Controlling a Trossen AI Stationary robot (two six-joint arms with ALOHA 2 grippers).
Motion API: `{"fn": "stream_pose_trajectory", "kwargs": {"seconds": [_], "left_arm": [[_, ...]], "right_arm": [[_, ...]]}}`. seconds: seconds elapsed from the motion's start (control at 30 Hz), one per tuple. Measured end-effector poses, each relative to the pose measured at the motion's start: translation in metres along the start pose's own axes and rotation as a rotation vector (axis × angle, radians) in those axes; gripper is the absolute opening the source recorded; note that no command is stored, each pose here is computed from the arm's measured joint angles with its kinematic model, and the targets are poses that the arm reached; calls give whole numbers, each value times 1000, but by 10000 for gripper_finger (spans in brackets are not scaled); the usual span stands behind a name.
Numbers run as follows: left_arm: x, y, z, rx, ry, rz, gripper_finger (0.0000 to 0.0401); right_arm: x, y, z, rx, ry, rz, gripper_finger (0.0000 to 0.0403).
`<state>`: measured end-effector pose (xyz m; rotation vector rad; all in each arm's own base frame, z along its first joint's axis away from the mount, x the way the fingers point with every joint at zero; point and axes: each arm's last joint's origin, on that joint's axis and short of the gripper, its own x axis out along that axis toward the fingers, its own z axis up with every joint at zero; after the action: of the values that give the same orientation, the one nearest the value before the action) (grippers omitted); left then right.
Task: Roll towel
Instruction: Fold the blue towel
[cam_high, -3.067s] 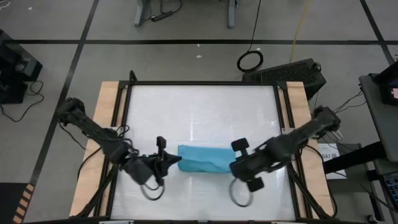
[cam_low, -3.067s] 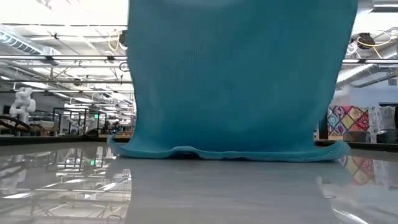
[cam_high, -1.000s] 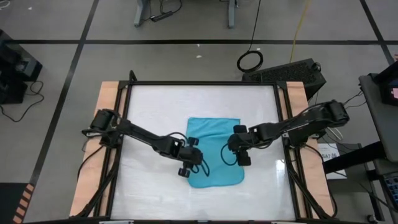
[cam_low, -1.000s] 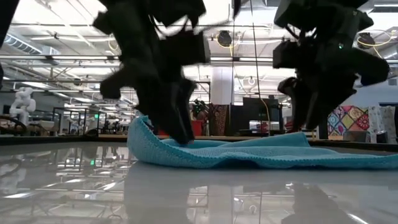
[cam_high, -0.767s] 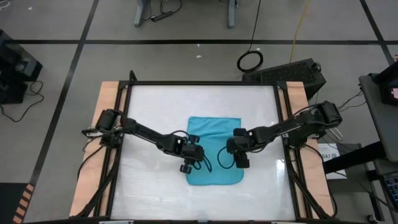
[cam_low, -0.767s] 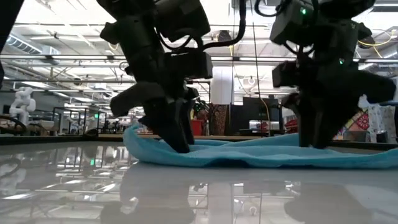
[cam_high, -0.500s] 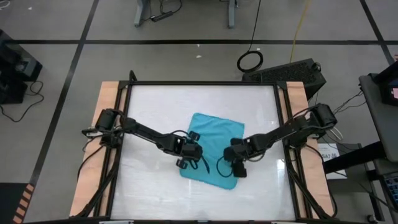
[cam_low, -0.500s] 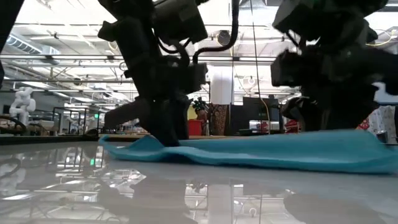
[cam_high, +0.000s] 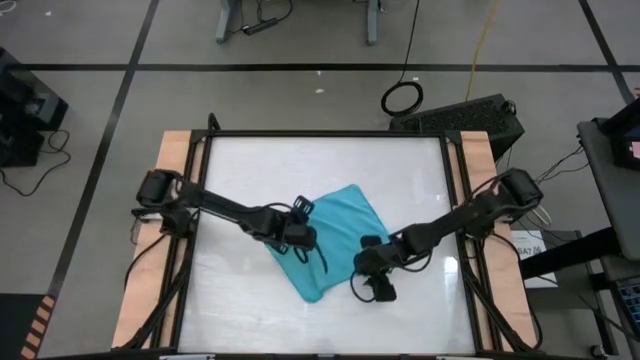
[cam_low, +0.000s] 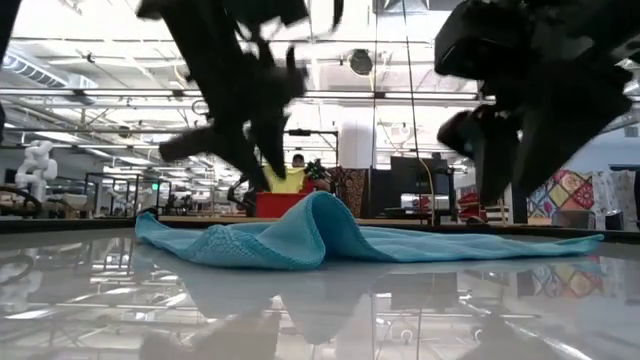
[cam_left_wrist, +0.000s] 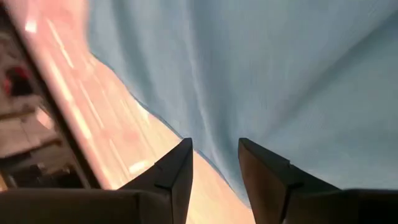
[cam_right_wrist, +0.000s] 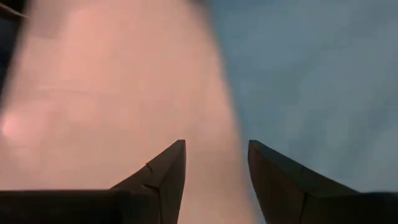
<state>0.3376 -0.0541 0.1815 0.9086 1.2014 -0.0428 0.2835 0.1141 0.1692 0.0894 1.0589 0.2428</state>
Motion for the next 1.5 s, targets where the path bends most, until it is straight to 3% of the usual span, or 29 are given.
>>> {"fn": "stream_pose_trajectory", "kwargs": {"seconds": [0.07,0.17,0.33,0.53,0.87,1.1,1.27,1.37,1.5], "left_arm": [[-15,-1,4,-41,-68,-7,134],[-26,-6,12,-129,-198,-140,134],[-26,-24,22,-259,-271,-377,134],[-15,-48,32,-291,-222,-432,134],[0,-75,32,-198,-81,-456,134],[-6,-84,18,14,60,-395,134],[-12,-88,8,104,154,-388,134],[-16,-87,5,110,159,-398,134],[-30,-78,5,82,109,-393,134]], "right_arm": [[-9,-5,0,-26,-10,-116,164],[-14,-16,-1,-61,-3,-234,164],[-13,-36,2,-66,13,-260,164],[-6,-63,-4,-36,70,-308,164],[3,-79,-27,104,171,-230,164],[7,-55,-32,200,178,-111,164],[8,-34,-35,196,198,-24,164],[1,-29,-36,186,190,-20,164],[-16,-32,-32,151,115,-128,164]]}}
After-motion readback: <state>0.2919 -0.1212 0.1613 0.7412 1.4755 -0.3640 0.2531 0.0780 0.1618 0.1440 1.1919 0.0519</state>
